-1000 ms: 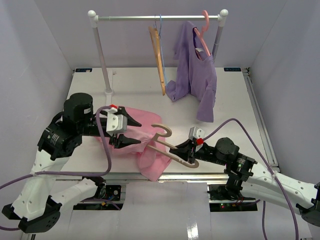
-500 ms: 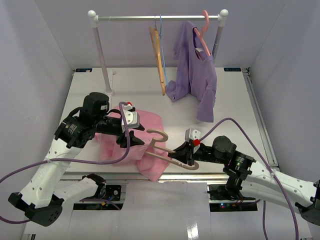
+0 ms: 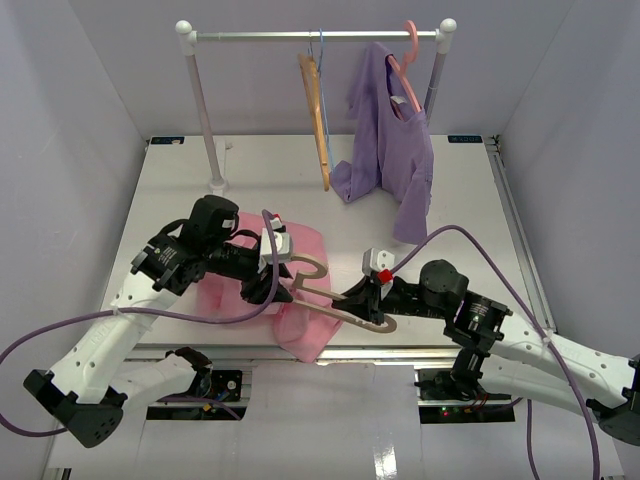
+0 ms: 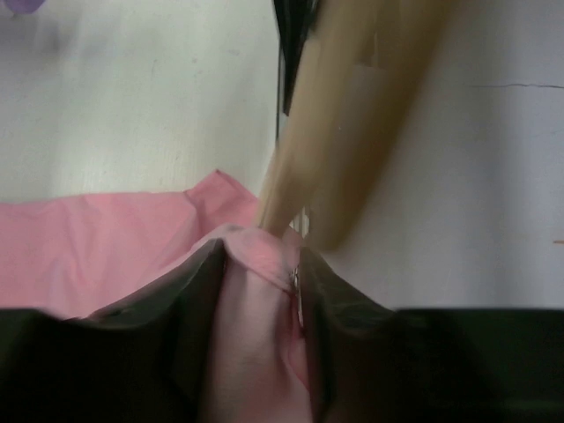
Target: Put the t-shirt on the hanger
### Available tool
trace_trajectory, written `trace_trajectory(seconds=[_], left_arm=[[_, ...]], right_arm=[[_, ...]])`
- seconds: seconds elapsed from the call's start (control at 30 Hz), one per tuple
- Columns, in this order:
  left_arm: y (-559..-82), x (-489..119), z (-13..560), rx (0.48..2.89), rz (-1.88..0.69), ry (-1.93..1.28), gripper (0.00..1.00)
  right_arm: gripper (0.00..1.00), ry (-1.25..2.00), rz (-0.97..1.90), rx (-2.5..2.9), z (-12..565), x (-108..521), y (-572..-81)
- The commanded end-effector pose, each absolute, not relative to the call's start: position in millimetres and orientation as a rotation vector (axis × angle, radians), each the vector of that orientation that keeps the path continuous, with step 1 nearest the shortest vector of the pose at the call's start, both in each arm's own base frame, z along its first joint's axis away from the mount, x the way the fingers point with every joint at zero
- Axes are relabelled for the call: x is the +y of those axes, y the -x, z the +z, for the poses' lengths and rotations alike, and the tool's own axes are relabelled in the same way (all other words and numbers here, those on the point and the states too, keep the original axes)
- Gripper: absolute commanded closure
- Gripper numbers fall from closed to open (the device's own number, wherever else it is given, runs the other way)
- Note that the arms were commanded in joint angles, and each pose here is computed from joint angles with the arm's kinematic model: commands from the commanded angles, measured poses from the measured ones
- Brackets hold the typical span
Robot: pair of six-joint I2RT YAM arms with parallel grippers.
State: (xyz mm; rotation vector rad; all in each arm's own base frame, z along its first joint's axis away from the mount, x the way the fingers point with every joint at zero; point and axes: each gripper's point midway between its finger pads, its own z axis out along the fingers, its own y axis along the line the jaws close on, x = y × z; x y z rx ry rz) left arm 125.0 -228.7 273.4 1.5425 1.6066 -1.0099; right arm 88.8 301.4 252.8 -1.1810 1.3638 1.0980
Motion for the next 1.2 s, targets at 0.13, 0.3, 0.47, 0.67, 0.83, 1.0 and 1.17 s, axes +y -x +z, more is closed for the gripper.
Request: trace_trajectory(seconds=[0.13,0.3,0.47,0.67,0.83,1.0,1.17], left_arm=[[-134,-234,284,1.607,-0.987,-1.51,1.0],[-151,-235,292,1.688,-0.936,-1.398,1.0],[-165,-233,305,1.746,-0.893,-1.21,1.0],[-183,-218,333,1.718,-0.802,-0.902,1.0],[-177,-209,353,1.615,-0.846,-0.741,1.0],[-171,-210,347,1.61,-0.9,-0.7,1.0],[-164,-208,348,1.613,-0.937,-0.662,1.0]], right_arm=[[0.92,1.112,1.075,1.215,305,303,-97],[0.61,0.989,0.974,1.307,311,289,-120],[0.33,0.589,0.785,1.426,341,243,-167],[0.33,0.496,0.814,1.418,348,229,-165],[0.56,0.574,0.897,1.488,315,261,-161],[0.79,0.647,1.08,1.445,310,301,-145],[0.86,0.695,1.172,1.412,299,328,-126]])
